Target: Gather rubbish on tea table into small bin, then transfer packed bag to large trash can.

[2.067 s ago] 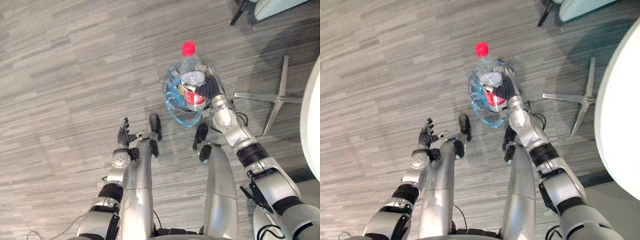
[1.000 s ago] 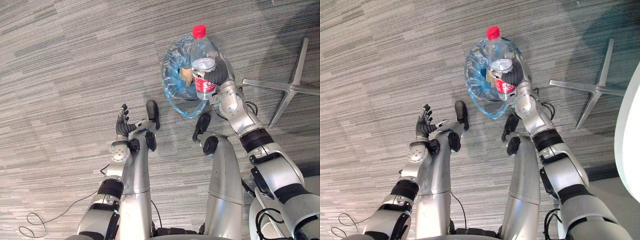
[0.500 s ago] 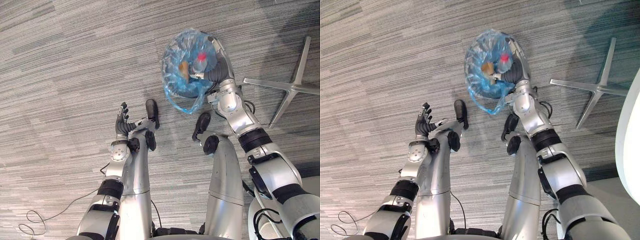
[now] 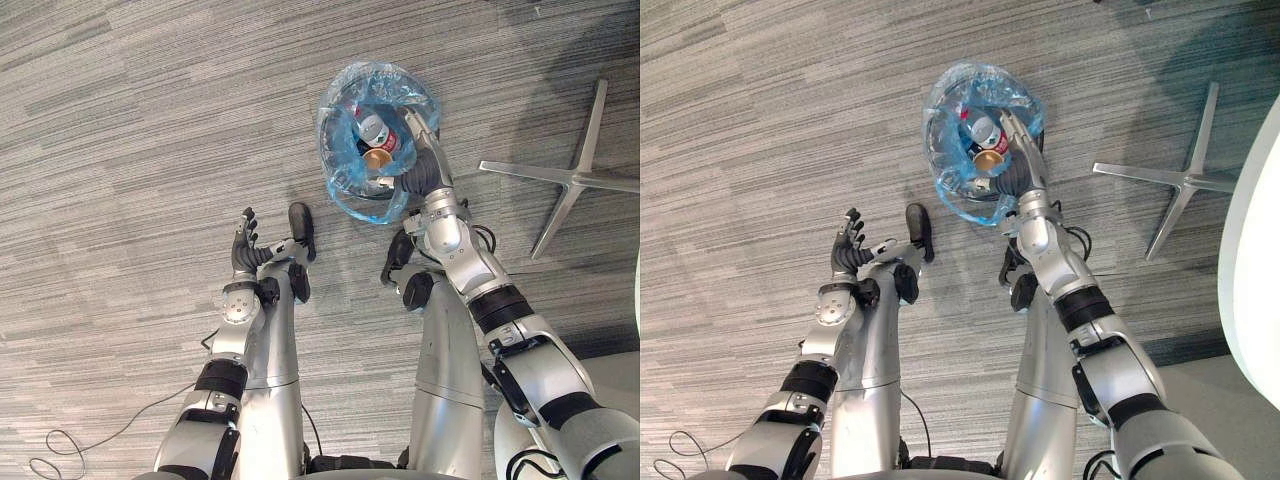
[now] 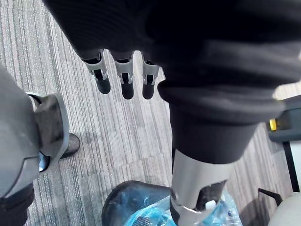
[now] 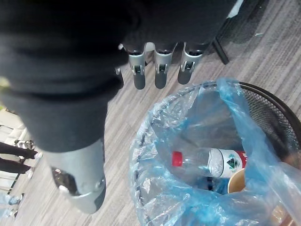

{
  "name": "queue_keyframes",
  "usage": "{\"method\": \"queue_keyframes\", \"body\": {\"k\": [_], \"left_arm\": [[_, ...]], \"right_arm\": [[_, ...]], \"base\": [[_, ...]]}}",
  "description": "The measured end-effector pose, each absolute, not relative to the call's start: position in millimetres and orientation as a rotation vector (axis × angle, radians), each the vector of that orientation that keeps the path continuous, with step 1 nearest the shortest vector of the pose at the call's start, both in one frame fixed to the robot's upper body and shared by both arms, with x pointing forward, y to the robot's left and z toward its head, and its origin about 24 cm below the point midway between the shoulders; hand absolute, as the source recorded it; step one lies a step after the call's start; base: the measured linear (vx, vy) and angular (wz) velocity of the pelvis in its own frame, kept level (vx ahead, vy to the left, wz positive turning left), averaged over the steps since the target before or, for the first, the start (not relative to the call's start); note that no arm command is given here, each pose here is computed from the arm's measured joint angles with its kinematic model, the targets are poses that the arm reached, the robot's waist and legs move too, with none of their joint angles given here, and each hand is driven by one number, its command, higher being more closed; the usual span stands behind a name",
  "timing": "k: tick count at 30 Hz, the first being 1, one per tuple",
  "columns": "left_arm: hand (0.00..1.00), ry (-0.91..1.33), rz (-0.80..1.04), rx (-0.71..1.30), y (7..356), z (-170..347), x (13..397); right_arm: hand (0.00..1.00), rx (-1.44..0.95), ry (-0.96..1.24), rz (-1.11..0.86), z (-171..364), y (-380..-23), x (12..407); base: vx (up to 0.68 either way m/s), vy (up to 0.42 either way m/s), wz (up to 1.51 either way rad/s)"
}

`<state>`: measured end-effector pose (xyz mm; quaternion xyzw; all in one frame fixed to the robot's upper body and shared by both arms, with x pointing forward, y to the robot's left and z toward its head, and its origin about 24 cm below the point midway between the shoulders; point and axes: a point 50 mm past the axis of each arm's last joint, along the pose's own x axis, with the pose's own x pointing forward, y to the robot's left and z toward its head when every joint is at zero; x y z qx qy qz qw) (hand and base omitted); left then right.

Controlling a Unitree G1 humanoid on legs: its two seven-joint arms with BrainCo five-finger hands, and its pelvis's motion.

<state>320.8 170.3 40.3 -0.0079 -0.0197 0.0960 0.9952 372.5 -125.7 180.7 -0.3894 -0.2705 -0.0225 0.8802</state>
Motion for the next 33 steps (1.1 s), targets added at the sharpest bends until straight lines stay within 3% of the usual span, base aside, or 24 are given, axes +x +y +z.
{"method": "queue_keyframes", "body": {"k": [15, 33], "left_arm": [[0.0, -0.044, 0.19, -0.001, 172.3, 39.7, 320.4], [0.0, -0.063, 0.182, 0.008, 174.3, 44.1, 321.0]], "right_arm": [[0.0, -1.273, -0.438, 0.099, 146.6, -133.5, 387.1], [0.0, -1.377, -0.296, 0.054, 137.5, -158.5, 396.3]], "base": [[-0.01, -0.004, 0.02], [-0.01, -0.005, 0.03]]}}
